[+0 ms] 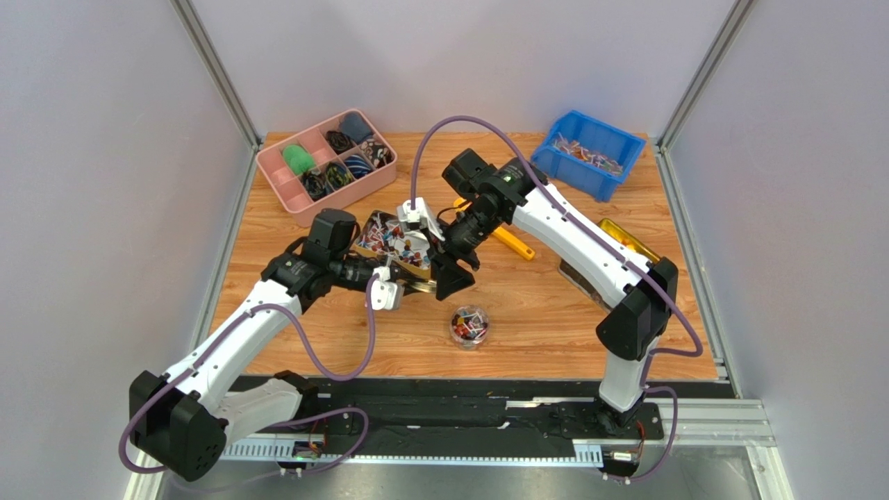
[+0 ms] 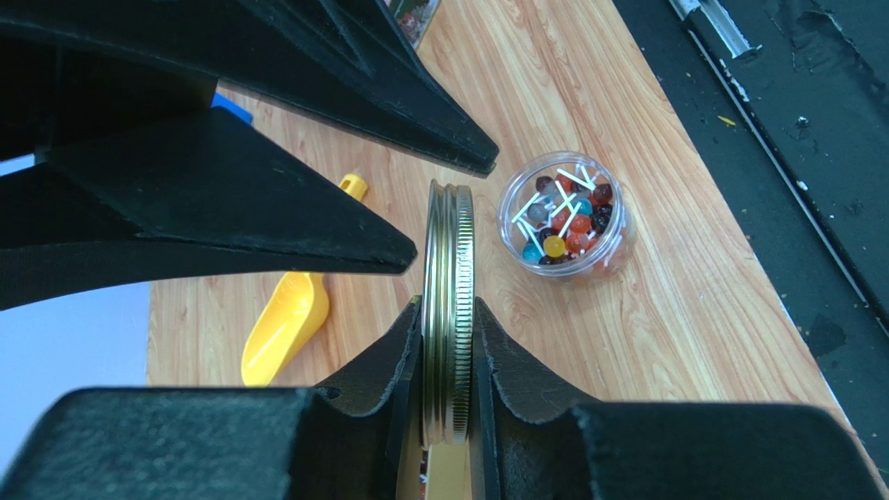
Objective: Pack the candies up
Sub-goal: Pick up the bottle lid at the center of the board.
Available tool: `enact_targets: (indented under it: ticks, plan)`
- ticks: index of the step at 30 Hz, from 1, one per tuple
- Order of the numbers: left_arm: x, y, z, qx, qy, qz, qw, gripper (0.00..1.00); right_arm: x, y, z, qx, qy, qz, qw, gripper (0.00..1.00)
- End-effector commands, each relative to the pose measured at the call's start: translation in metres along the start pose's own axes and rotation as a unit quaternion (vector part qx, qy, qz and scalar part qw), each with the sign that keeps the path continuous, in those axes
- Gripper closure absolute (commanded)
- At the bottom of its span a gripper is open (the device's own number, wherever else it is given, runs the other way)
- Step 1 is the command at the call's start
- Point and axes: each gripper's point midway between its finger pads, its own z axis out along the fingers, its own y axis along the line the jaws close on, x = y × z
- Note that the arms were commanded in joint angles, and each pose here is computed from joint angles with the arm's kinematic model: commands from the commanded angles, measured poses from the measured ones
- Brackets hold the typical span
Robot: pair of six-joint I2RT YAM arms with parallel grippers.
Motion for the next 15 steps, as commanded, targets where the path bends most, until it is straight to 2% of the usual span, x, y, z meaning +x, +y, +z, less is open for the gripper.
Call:
enact_targets:
  ticks: [1,3,7,8,10,11,12,14,15]
  plan:
    - [-0.011,-0.007,0.004,0.012,-0.033,-0.017,0.999,0.79,0.027,0.049,-0.035,0.002,0.063,0.07,0.996,0.37]
    - [-0.011,-0.004,0.005,0.007,-0.035,-0.029,0.999,0.79,0.028,0.04,-0.044,0.046,0.061,0.052,0.996,0.31]
    - [-0.008,0.003,0.009,-0.003,-0.041,-0.063,0.997,0.78,0.037,0.016,-0.063,0.156,0.068,0.04,0.985,0.29]
    - [-0.009,0.004,0.009,-0.006,-0.042,-0.091,0.995,0.77,0.039,0.002,-0.062,0.193,0.058,0.037,0.979,0.28]
    - [-0.009,0.013,0.012,-0.012,-0.046,-0.116,0.992,0.76,0.039,-0.008,-0.085,0.282,0.047,0.009,0.958,0.28]
    - [-0.013,0.019,0.011,-0.015,-0.047,-0.14,0.989,0.76,0.027,-0.022,-0.091,0.325,0.017,-0.011,0.946,0.27]
    - [-0.013,0.022,0.012,-0.013,-0.047,-0.157,0.986,0.76,0.044,-0.032,-0.092,0.357,0.031,-0.005,0.934,0.27]
    - [-0.013,0.034,0.015,-0.015,-0.045,-0.208,0.977,0.76,0.026,-0.037,-0.111,0.423,-0.02,-0.046,0.905,0.26]
    - [-0.013,0.039,0.016,-0.017,-0.042,-0.229,0.972,0.76,0.042,-0.044,-0.112,0.452,-0.005,-0.037,0.891,0.26]
